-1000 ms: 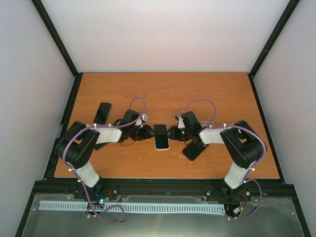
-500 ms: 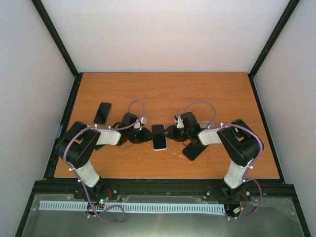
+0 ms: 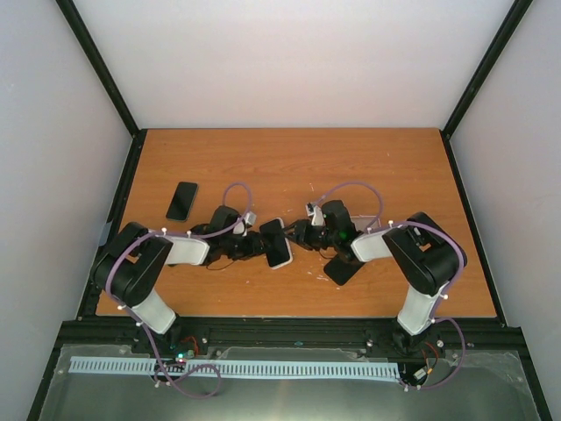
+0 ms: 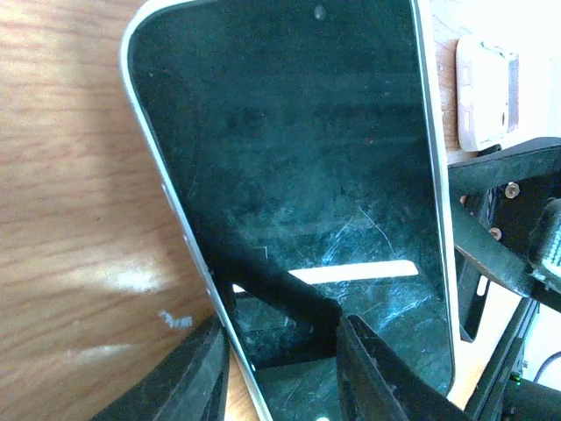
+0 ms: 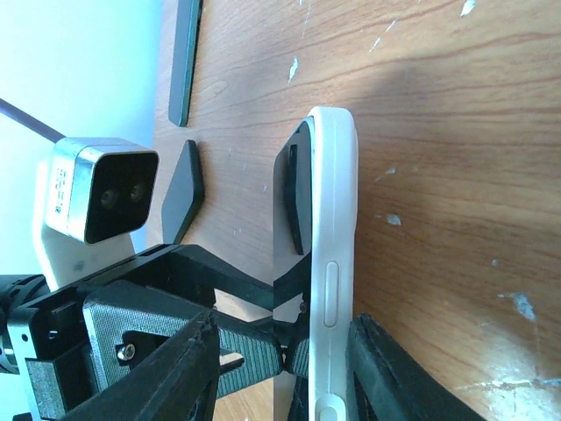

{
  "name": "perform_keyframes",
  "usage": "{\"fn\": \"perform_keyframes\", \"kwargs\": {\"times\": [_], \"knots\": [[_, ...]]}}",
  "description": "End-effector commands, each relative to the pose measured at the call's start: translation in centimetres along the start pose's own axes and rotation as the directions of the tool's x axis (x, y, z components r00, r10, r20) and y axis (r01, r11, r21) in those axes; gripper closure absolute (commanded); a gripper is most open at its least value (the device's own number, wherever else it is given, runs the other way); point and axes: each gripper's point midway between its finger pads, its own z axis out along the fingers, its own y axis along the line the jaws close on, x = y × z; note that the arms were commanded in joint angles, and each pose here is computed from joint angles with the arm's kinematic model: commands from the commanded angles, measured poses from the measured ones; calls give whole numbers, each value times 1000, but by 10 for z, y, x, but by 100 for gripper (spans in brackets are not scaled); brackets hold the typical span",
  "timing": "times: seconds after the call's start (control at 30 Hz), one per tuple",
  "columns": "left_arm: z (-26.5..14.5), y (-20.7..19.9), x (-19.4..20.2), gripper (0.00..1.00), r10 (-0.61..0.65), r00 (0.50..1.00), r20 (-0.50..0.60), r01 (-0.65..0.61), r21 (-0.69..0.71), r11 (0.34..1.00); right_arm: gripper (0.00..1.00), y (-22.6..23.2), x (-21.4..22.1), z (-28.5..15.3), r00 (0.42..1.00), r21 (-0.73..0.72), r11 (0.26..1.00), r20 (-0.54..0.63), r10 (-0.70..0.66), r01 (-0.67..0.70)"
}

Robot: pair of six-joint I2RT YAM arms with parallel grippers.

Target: Put the phone into the phone case

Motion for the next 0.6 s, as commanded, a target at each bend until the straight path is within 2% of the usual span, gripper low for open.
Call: {"fn": "perform_keyframes", "kwargs": {"times": [0.0,0.4,0.47,0.57], "knots": [[-2,6,10,66,-1,1000,-13,1,-19,1000,61,18,27,8,996,-97,995,-92,-19,10],[-5,12,16,73,34,999,0,-34,-25,999,61,26,36,10,990,-170,985,-138,-15,-9],[-7,9,15,71,47,999,5,-46,-19,999,61,27,38,10,989,-171,985,-147,-12,-14],[-10,4,13,62,61,998,14,-61,-4,998,60,26,40,10,986,-175,984,-164,-7,-23]]}}
